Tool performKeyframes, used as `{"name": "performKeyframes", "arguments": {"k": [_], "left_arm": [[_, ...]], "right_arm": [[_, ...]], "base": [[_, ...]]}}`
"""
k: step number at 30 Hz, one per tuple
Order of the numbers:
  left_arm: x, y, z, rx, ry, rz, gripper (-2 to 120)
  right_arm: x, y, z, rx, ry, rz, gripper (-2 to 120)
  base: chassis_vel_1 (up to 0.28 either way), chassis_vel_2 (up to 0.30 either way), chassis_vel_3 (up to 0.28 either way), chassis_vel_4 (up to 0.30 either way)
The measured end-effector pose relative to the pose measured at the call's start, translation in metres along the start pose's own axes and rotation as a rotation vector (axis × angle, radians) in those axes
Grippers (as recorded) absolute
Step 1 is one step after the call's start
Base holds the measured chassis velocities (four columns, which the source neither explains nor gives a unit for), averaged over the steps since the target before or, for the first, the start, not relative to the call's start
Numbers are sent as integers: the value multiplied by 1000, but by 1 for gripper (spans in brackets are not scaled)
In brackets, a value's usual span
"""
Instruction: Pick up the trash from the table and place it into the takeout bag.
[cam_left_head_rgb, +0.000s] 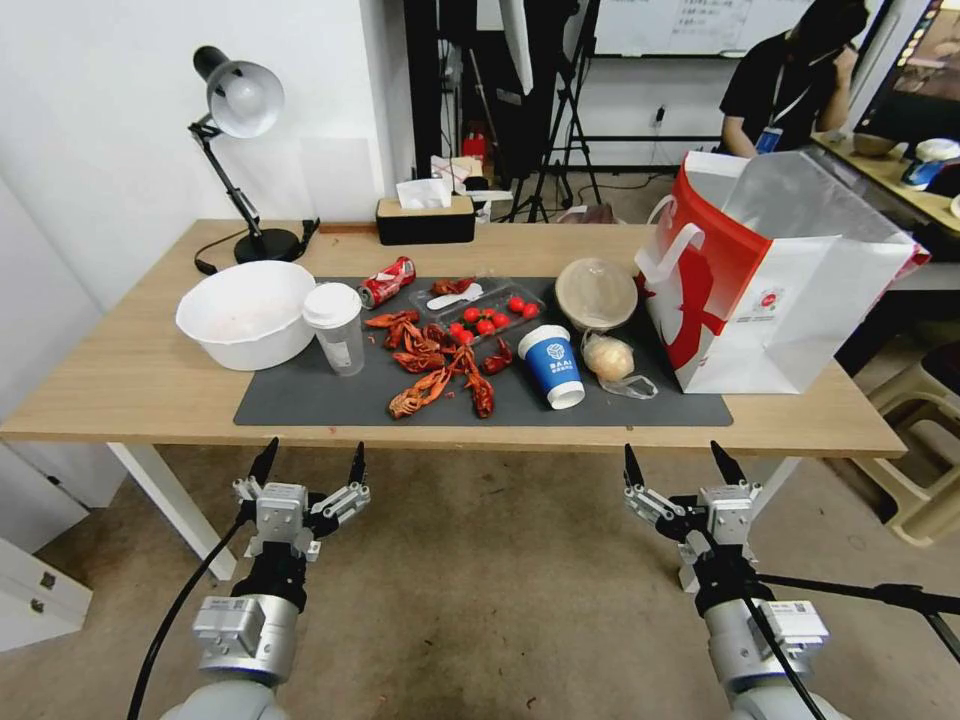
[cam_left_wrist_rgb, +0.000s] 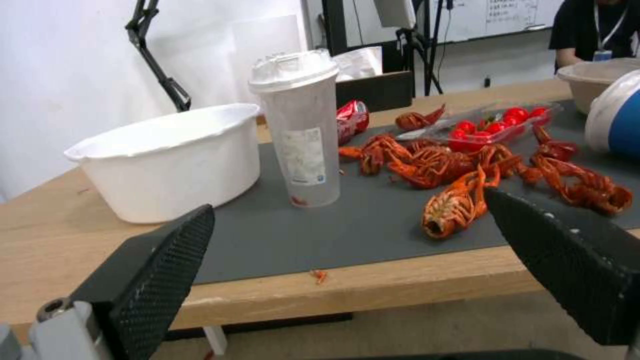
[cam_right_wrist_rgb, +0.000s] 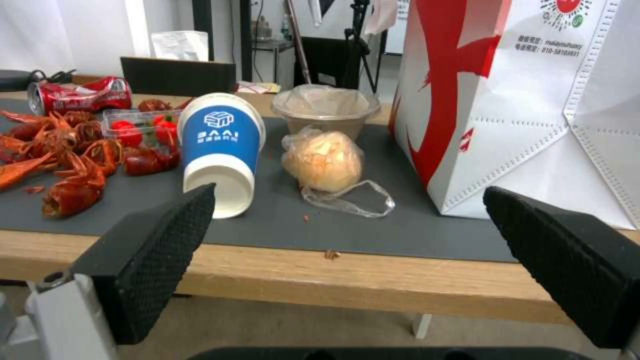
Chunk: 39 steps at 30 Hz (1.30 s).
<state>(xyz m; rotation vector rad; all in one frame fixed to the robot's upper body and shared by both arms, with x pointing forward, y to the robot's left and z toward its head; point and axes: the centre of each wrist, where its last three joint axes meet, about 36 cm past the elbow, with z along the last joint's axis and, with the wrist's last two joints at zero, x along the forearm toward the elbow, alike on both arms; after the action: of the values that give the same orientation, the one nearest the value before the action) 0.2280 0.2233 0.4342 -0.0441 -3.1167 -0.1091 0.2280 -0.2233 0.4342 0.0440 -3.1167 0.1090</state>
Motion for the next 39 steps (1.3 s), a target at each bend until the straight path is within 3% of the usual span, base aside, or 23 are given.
{"name": "performKeyframes", "arguments": {"k": [28, 30, 32, 33, 35, 36, 39], "left_arm": [[0, 0, -2, 17, 2, 2, 100], [-2, -1, -9, 49, -4, 6, 100], [-4, -4, -29, 145, -14, 25, 100], [-4, -4, -29, 145, -14, 25, 100], [-4, -7, -46, 225, -17, 51, 100], [-4, -7, -46, 225, -17, 51, 100], [-2, -10, -68, 325, -18, 99, 100]], "right_arm": [[0, -1, -3, -7, 9, -8, 100], [1, -6, -10, -19, 26, -27, 100], [3, -17, -33, -61, 83, -97, 100], [3, -17, -33, -61, 83, -97, 100], [6, -23, -50, -91, 125, -160, 100], [6, -23, -50, -91, 125, -160, 100], [4, -26, -56, -112, 141, -188, 100]], "base": [[0, 0, 0, 0], [0, 0, 0, 0], [0, 0, 0, 0], [0, 0, 0, 0], [0, 0, 0, 0], [0, 0, 0, 0], [0, 0, 0, 0]]}}
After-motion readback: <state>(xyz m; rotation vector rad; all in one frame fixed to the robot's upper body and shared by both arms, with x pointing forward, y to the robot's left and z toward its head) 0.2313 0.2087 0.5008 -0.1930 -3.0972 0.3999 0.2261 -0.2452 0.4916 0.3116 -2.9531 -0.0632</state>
